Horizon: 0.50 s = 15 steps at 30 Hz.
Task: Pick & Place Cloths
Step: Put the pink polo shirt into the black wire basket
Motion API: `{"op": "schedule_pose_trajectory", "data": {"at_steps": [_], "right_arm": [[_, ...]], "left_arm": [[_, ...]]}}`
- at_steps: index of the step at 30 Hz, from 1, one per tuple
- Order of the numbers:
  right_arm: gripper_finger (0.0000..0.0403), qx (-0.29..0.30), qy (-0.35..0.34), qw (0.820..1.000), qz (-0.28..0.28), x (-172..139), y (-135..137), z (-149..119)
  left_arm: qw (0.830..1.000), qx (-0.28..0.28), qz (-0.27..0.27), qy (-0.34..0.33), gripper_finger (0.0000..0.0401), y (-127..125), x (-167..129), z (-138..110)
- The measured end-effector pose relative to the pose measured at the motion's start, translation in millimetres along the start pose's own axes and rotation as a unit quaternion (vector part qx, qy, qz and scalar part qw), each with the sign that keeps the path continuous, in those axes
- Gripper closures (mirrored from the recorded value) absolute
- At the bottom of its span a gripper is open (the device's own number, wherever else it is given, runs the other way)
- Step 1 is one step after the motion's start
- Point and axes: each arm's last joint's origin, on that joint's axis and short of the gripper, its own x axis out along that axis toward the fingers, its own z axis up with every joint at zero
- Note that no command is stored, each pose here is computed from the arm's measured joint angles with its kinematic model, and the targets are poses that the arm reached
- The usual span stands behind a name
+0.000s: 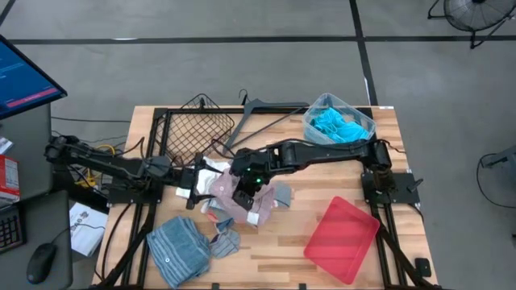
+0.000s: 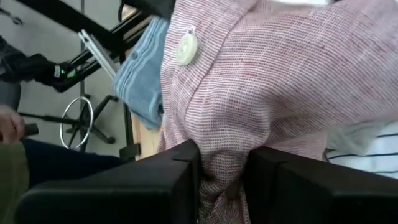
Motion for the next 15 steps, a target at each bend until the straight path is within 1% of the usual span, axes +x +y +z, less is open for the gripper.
{"op": "schedule_pose_trajectory", "data": {"at_steps": [3,10,15], "right_arm": [[0.0335,-0.015,0.01,1.0,0.007,2.1,2.3,-2.8],[0.0335,-0.029,0.021,0.999,0.023,2.5,5.1,-4.7],[0.0335,-0.038,0.031,0.998,0.033,2.8,6.1,-6.4]], "left_arm": [[1.0,0.02,0.007,0.005,0.0054,0.2,0.1,-0.8],[1.0,0.023,-0.005,0.008,0.005,-1.4,3.0,-2.9],[0.997,0.081,-0.006,0.007,0.0042,-2.2,6.5,-3.9]]}}
